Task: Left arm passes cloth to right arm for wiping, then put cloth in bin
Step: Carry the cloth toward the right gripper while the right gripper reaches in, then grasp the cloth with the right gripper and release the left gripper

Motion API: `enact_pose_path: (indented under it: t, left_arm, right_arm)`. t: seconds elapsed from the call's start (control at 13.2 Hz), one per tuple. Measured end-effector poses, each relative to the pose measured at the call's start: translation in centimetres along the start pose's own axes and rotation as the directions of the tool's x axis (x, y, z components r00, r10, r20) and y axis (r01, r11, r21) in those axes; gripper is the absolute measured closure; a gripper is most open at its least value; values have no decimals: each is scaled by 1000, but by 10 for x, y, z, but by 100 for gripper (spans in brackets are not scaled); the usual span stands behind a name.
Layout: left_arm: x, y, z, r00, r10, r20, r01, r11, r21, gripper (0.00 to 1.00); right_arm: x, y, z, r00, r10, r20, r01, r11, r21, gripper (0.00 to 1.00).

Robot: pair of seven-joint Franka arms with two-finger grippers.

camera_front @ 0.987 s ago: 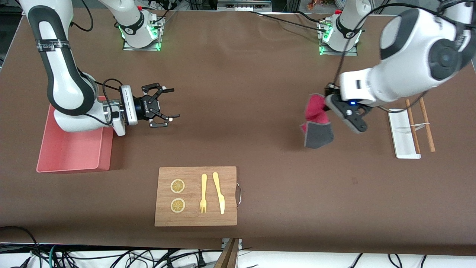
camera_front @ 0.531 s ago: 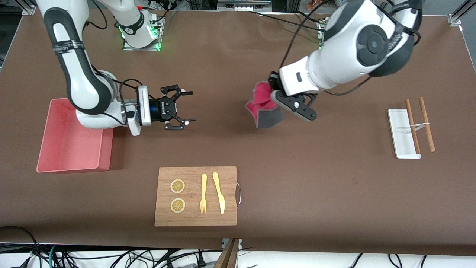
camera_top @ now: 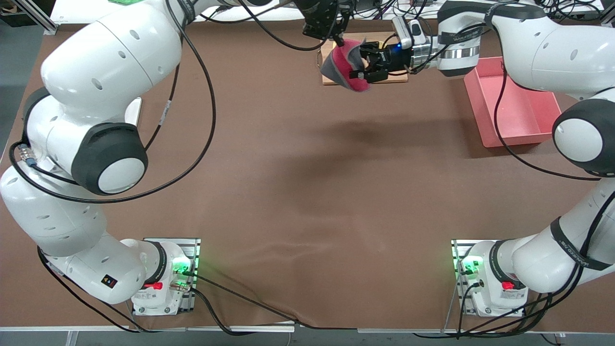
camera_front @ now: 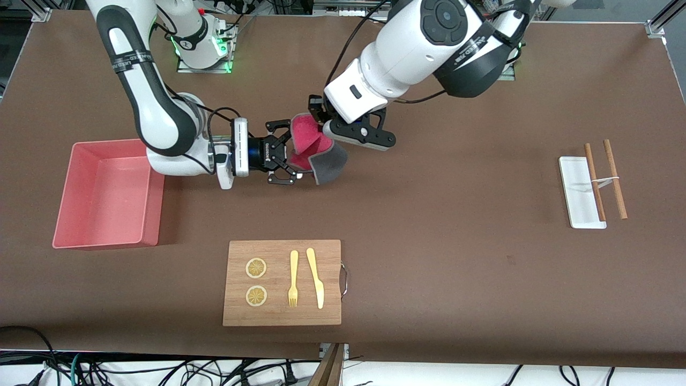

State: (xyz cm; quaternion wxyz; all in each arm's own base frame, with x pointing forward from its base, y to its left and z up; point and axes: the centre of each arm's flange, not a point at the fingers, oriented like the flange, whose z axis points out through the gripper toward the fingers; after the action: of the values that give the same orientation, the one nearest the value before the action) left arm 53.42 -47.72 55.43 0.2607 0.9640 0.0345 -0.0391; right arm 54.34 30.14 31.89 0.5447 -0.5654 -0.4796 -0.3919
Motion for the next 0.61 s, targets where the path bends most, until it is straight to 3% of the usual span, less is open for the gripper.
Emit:
enact_pose_path:
  t: [0.3,0.61]
  left_arm:
    - [1,5,1,998,-52,-20,52,998,-20,99]
    - [2,5,-1,998,-55,-23,54,998,-21,99]
  right_arm:
    - [1,-1,8,999,-44,-16,44,999,-31,4]
    - [3,1,7,997,-58,-41,56,997,-52,51]
